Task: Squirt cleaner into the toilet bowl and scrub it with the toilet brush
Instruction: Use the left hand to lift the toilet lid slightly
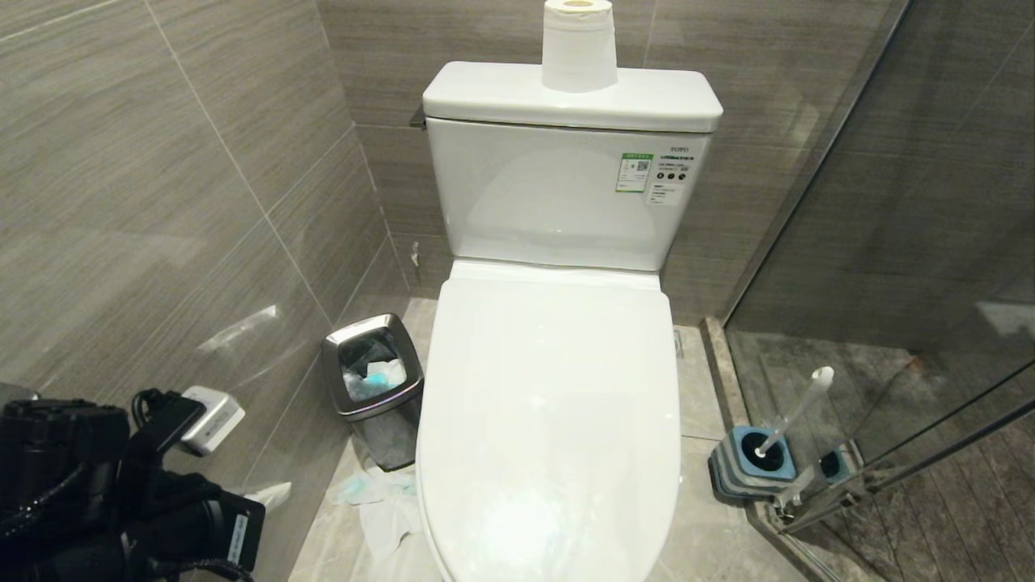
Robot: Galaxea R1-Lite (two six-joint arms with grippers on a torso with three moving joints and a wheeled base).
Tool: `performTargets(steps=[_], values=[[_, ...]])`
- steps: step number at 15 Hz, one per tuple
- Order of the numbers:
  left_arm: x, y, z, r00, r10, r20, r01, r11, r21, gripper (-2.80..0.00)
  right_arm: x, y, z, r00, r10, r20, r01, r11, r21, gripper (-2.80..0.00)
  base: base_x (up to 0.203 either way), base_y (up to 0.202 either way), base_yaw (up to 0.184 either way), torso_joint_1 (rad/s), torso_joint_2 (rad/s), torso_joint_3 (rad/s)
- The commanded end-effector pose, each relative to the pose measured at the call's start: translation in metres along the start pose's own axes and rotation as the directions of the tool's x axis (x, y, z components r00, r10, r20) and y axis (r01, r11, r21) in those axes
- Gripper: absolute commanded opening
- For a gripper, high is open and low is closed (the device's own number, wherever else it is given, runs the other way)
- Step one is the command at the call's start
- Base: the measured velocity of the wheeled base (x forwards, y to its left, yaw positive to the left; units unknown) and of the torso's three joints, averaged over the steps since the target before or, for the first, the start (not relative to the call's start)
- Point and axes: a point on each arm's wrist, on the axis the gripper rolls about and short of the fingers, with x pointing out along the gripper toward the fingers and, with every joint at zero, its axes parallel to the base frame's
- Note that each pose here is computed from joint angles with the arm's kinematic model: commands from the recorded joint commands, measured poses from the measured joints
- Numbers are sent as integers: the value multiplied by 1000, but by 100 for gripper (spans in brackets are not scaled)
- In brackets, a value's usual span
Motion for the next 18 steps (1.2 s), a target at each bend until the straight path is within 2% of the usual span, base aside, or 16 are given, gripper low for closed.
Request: performTargets(steps=[1, 5, 9, 11, 13, 18], values=[[7, 0, -13, 998, 4, -70, -5, 1000, -6, -280, 0, 0, 0, 1000, 0, -3, 0, 1000, 0, -280, 0, 0, 0, 0, 0, 0], [16, -3, -26, 992, -8, -123, 8, 1000, 3, -280, 0, 0, 0, 1000, 0, -1, 0, 1000, 0, -280, 0, 0, 0, 0, 0, 0], [20, -28, -22, 995, -85, -53, 90, 991, 102, -280, 0, 0, 0, 1000, 0, -2, 0, 1000, 0, -280, 0, 0, 0, 0, 0, 0], [20, -37, -20, 997, -69, -19, 71, 989, 133, -280, 0, 0, 0, 1000, 0, -2, 0, 1000, 0, -280, 0, 0, 0, 0, 0, 0], [22, -36, -23, 997, -63, -45, 68, 989, 130, -280, 0, 0, 0, 1000, 0, 0, 0, 1000, 0, -280, 0, 0, 0, 0, 0, 0], [32, -36, -34, 986, 4, -168, 19, 991, 135, -280, 0, 0, 0, 1000, 0, -2, 0, 1000, 0, -280, 0, 0, 0, 0, 0, 0]])
